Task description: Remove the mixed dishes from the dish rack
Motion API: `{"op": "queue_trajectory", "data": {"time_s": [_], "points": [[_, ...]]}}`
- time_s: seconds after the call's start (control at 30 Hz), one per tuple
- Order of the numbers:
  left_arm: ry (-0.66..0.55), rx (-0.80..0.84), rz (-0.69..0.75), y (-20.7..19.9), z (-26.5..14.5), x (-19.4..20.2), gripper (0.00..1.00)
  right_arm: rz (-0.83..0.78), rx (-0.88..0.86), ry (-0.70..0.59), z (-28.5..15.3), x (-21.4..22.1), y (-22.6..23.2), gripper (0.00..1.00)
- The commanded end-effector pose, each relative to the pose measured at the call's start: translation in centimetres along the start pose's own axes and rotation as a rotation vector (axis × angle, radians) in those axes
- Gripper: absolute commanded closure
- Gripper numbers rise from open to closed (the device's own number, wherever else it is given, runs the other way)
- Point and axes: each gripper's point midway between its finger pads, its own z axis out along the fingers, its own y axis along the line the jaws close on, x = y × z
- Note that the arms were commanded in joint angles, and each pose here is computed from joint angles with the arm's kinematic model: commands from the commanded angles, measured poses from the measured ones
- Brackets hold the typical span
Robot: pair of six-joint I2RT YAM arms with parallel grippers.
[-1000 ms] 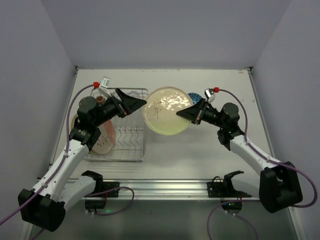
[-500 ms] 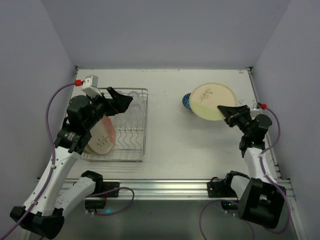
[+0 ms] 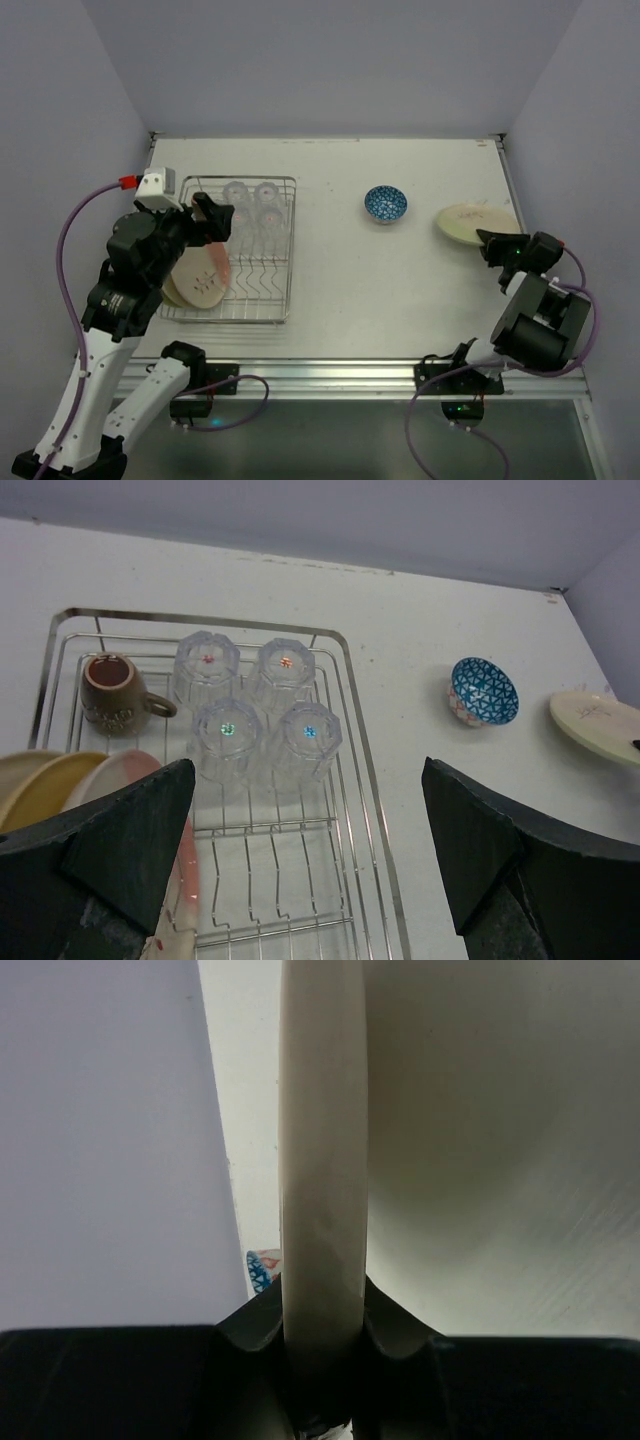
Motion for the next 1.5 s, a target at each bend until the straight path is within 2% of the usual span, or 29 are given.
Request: {"op": "queue_trajectory", "data": {"time_s": [0.0, 0.17, 0.27, 0.3, 0.4, 0.6, 0.63, 0.67, 0.7, 0.93, 1.17, 1.47], "points": [[-0.03, -0.052, 0.073, 1.1, -0.8, -1.2, 0.0, -0.162, -0.273, -0.073, 0.4, -2.7, 8.3, 1.0], [-0.018, -0.046, 0.094, 1.1, -0.9, -0.8, 0.0, -0.115, -0.269, -0.009, 3.3, -2.8, 7.1, 0.96], [-0.023, -0.043, 0.098, 1.1, -1.1, -0.9, 0.0, -0.099, -0.215, 0.04, 5.0, -2.3, 5.7, 0.8], [-0.022, -0.041, 0.098, 1.1, -1.1, -0.9, 0.0, -0.097, -0.201, 0.05, 5.3, -2.1, 5.4, 0.66], [-0.024, -0.042, 0.101, 1.1, -1.1, -1.0, 0.0, -0.12, -0.142, 0.059, 6.1, -1.4, 4.6, 0.41], [-0.019, -0.055, 0.103, 1.4, -1.2, -0.9, 0.0, -0.146, -0.005, 0.033, 6.5, -0.7, 3.7, 0.2], [-0.02, -0.058, 0.103, 1.4, -1.3, -0.9, 0.0, -0.154, 0.061, 0.043, 6.5, 0.0, 2.6, 0.16], [-0.022, -0.072, 0.103, 1.6, -1.5, -1.1, 0.0, -0.183, 0.086, 0.016, 6.6, -0.4, 3.5, 0.13], [-0.018, -0.083, 0.102, 1.8, -1.5, -1.1, 0.0, -0.213, 0.199, -0.007, 6.6, -0.3, 1.9, 0.07], [-0.032, -0.191, 0.102, 3.1, -2.8, -3.0, 0.0, -0.275, 0.327, -0.017, 7.0, -0.2, 1.3, 0.02], [0.041, -0.331, 0.104, 5.3, -2.3, -2.3, 0.0, -0.388, 0.459, 0.027, 6.8, 1.1, 0.0, 0.01], [0.086, -0.399, 0.119, 6.5, -1.4, -1.1, 0.0, -0.478, 0.53, 0.071, 5.4, 2.1, -1.3, 0.01]]}}
